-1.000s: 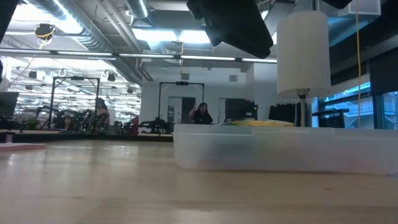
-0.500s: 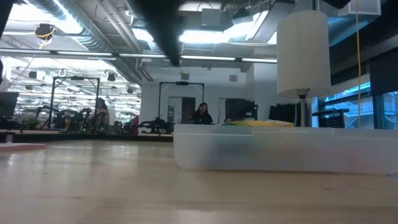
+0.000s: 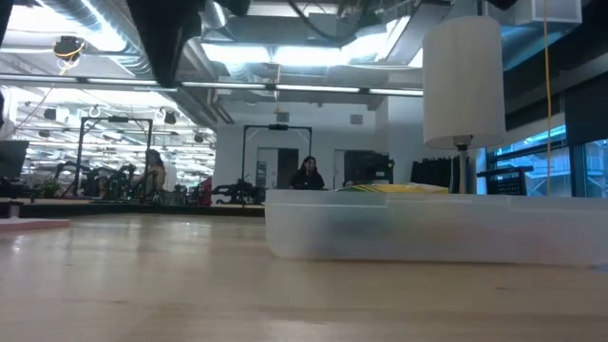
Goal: Pack school essentials
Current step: Put the pink sticky note into the supply box
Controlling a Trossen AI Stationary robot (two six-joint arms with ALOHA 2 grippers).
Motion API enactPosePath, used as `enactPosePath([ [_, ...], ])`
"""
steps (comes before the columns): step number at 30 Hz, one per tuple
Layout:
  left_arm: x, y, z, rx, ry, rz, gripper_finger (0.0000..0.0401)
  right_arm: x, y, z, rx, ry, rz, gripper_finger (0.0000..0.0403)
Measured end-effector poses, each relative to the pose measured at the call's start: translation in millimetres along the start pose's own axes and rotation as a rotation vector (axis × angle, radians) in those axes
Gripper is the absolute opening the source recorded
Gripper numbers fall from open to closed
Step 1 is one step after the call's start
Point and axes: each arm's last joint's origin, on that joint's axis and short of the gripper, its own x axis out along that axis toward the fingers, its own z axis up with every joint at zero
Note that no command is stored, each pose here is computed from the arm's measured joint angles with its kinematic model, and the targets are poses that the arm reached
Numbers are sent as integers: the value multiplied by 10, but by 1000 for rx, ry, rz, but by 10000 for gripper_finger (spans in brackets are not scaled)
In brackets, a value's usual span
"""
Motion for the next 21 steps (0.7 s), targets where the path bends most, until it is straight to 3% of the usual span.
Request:
enactPosePath([
  [7, -107, 113, -103, -16, 16, 29, 100, 0, 7, 28, 2, -31, 2, 35],
  [12, -225, 310, -312, -102, -42, 9, 100, -1, 7, 48, -19, -60, -18, 35],
  [15, -183, 460, -520, -193, -40, 5, 100, 3, -6, 61, -14, -67, -19, 35],
  [21, 21, 656, -831, -501, -68, -43, 100, 25, -106, 125, 12, -86, -38, 35],
])
